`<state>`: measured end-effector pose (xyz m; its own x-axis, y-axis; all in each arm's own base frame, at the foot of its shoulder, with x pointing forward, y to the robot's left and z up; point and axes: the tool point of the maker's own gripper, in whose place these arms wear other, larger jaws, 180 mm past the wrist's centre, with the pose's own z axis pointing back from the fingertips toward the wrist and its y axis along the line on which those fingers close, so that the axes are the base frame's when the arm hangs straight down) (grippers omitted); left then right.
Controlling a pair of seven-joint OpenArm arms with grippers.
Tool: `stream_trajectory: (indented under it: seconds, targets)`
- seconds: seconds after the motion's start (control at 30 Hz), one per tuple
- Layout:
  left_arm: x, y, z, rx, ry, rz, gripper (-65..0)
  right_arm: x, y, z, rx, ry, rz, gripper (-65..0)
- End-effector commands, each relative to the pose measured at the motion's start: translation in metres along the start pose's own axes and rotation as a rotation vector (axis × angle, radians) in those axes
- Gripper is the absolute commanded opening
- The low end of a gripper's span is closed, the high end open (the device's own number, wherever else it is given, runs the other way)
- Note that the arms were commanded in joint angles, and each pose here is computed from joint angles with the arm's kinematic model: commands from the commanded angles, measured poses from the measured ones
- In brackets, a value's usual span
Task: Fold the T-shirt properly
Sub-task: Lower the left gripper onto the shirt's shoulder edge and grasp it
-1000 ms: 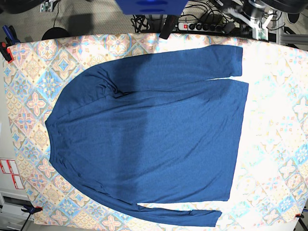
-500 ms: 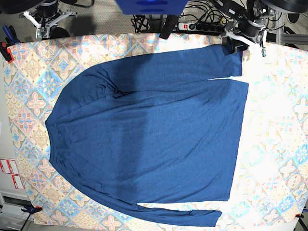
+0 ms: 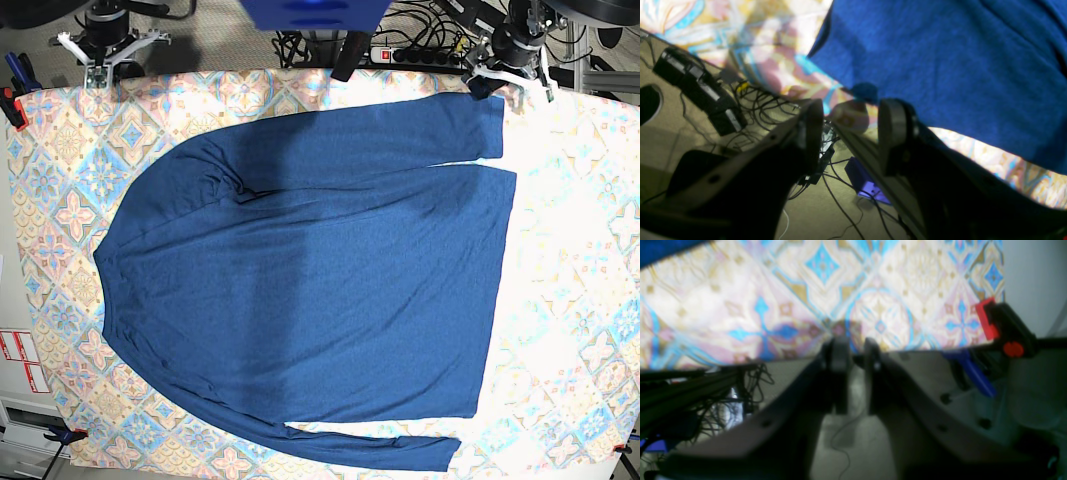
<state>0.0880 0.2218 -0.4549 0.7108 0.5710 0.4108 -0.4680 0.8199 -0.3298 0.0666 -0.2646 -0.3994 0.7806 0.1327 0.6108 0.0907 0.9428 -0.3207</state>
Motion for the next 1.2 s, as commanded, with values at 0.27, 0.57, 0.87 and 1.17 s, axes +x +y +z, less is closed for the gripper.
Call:
stream_trajectory:
  seconds: [0.27,0.57,0.87,1.17]
  targets:
    - [0.018,-0.007,-0.006,-0.022,-0.046,-0.002,-38.3,0.011,-0.004,0.0,-0.011,-0.035,0.004,-56.4]
    - [-0.005,0.02,-0.016,0.041,0.019,0.039,-38.3,0.011,-0.004,0.0,-0.011,-0.037,0.003,-56.4]
    - [0.003,0.002,-0.016,-0.002,-0.01,0.056,-54.8,0.013,-0.004,-0.001,-0.012,-0.043,0.002,-56.4]
    - [0.015,-0.015,0.002,-0.044,-0.056,0.016,-65.0,0.031,-0.003,-0.008,-0.018,-0.088,-0.01,-56.4]
